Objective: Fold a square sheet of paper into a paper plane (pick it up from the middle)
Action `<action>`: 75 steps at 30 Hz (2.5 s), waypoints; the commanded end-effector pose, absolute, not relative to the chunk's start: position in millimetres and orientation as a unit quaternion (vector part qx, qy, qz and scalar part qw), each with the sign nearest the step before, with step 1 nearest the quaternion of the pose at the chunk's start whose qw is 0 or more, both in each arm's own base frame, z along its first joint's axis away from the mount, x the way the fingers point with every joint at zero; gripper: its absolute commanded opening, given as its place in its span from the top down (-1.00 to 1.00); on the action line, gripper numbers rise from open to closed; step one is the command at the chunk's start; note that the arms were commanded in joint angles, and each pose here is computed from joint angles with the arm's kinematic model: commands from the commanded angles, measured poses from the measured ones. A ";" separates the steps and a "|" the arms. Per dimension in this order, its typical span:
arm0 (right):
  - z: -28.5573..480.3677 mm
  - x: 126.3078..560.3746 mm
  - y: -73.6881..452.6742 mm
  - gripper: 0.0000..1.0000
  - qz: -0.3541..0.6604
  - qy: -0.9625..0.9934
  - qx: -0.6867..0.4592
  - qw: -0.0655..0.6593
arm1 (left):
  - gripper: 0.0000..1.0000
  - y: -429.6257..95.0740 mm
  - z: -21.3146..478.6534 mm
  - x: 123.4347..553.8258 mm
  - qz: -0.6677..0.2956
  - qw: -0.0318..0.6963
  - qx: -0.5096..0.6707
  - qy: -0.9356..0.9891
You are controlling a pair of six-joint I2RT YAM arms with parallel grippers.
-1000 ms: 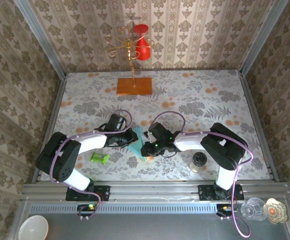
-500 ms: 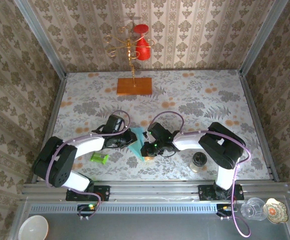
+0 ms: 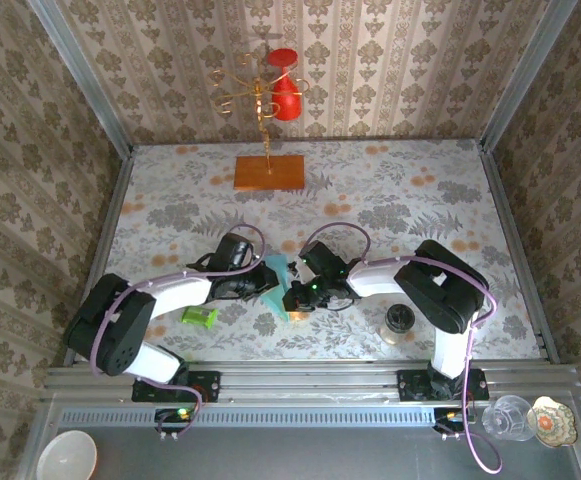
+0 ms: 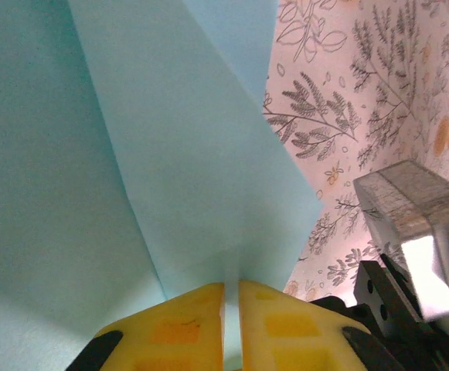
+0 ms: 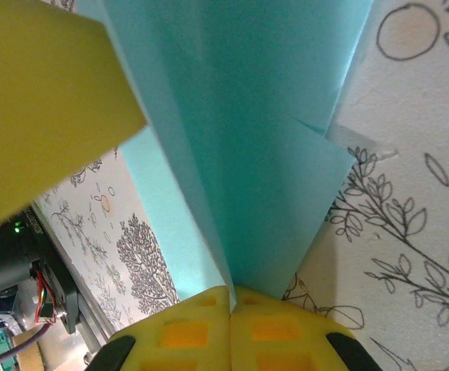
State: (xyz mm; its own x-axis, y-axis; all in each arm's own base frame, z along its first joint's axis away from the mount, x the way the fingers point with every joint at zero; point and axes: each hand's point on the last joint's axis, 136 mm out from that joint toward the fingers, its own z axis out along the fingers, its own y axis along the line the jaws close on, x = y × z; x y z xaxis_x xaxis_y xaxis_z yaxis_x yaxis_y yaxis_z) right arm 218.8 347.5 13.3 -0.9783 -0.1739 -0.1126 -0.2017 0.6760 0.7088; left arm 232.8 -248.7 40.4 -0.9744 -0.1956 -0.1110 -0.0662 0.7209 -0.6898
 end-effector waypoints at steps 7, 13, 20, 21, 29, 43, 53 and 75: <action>-22.6 203.2 322.9 0.83 0.338 0.938 -0.073 -0.034 | 0.71 -259.5 37.9 235.8 -0.378 0.075 -0.067 0.921; -22.7 203.6 319.4 0.81 0.332 0.940 -0.068 -0.035 | 0.71 -258.9 31.3 235.8 -0.369 0.067 -0.072 0.924; -18.5 205.5 317.7 0.74 0.334 0.940 -0.062 -0.030 | 0.71 -254.8 24.7 236.0 -0.349 0.060 -0.074 0.932; -15.9 206.3 317.9 0.73 0.337 0.939 -0.062 -0.027 | 0.71 -253.5 22.6 235.1 -0.345 0.057 -0.076 0.934; 10.4 205.9 319.5 0.47 0.364 0.929 -0.064 -0.010 | 0.72 -251.6 15.1 234.7 -0.336 0.050 -0.080 0.937; 60.7 223.8 346.5 0.51 0.413 0.905 -0.083 0.056 | 0.72 -251.5 12.7 233.6 -0.337 0.047 -0.080 0.937; 34.7 217.8 361.0 0.60 0.400 0.913 -0.075 0.029 | 0.72 -249.8 11.4 231.8 -0.334 0.045 -0.083 0.938; 11.0 203.0 360.7 0.61 0.400 0.913 -0.076 -0.017 | 0.73 -246.2 5.6 228.3 -0.330 0.042 -0.091 0.939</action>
